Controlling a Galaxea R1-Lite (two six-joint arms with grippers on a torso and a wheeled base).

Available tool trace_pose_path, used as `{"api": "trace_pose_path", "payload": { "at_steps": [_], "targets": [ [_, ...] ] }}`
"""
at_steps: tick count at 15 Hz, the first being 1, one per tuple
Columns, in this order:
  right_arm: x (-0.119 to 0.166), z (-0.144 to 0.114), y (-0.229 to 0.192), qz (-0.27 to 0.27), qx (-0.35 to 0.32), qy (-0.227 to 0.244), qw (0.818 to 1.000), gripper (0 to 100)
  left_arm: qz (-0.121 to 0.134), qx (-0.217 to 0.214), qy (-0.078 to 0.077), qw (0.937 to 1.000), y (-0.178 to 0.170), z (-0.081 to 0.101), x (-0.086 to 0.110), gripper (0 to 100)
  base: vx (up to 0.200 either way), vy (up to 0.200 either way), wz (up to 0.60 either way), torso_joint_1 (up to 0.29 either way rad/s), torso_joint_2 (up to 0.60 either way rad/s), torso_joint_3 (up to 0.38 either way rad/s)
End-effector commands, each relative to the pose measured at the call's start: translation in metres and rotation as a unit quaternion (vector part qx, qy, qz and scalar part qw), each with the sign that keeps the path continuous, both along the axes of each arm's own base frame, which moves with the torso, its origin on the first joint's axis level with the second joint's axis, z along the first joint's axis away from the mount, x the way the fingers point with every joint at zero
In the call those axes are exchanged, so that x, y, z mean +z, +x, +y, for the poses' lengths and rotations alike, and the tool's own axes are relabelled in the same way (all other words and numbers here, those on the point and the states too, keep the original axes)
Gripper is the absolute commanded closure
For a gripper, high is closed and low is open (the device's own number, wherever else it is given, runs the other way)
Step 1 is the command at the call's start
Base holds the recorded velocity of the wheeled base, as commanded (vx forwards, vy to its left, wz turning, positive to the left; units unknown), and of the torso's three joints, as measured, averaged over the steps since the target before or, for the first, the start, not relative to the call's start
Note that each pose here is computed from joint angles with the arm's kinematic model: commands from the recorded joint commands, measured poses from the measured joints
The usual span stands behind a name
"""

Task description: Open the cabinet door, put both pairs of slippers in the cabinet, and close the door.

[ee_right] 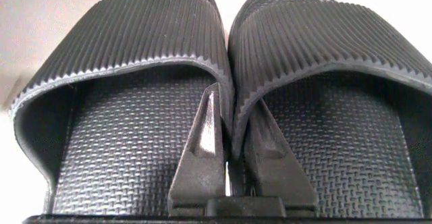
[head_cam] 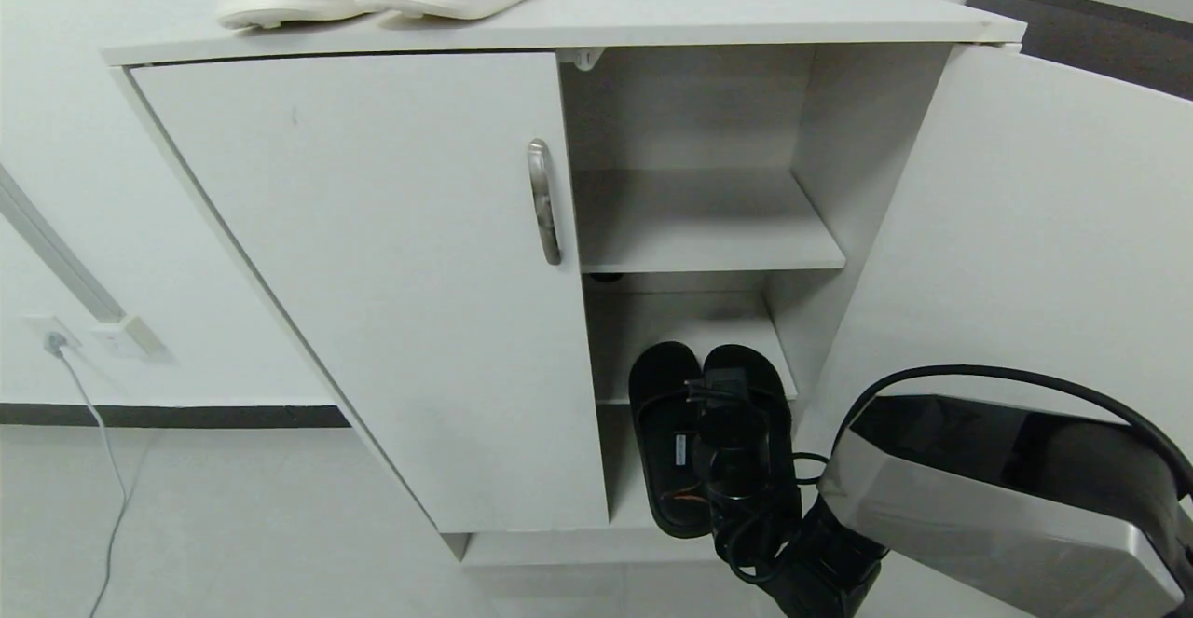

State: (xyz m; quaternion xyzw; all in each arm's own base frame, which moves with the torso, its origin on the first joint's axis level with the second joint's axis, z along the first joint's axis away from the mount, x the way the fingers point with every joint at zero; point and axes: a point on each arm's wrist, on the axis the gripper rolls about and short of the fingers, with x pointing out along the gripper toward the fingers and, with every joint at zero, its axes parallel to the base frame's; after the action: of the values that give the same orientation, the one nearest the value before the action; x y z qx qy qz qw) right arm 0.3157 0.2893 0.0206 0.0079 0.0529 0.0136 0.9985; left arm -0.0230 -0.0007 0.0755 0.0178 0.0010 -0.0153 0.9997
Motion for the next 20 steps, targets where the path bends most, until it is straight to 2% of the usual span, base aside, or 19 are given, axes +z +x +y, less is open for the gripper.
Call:
{"api": "trace_pose_path", "payload": {
  "at_steps": [1,2,11,20],
  "targets": [
    [0.002,0.002,0.002,-0.005,0.001,0.005,1.0,100,0.001,0.0,0.0,1.0,0.0,0.0,0.0,100,0.2,0.0,0.0,0.002,0.0,0.002],
    [0.003,0.001,0.007,-0.008,-0.002,0.009,1.0,100,0.0,0.0,0.0,1.0,0.0,0.0,0.0,100,0.2,0.0,0.0,0.002,0.0,0.002],
    [0.001,0.009,0.063,0.001,-0.028,0.004,1.0,100,0.0,0.0,0.0,1.0,0.0,0.0,0.0,100,0.0,0.0,0.0,0.0,0.0,0.0],
    [0.017,0.008,0.111,-0.014,-0.053,0.021,0.998,100,0.0,0.0,0.0,1.0,0.0,0.0,0.0,100,0.0,0.0,0.0,0.0,0.0,0.0]
  ]
}}
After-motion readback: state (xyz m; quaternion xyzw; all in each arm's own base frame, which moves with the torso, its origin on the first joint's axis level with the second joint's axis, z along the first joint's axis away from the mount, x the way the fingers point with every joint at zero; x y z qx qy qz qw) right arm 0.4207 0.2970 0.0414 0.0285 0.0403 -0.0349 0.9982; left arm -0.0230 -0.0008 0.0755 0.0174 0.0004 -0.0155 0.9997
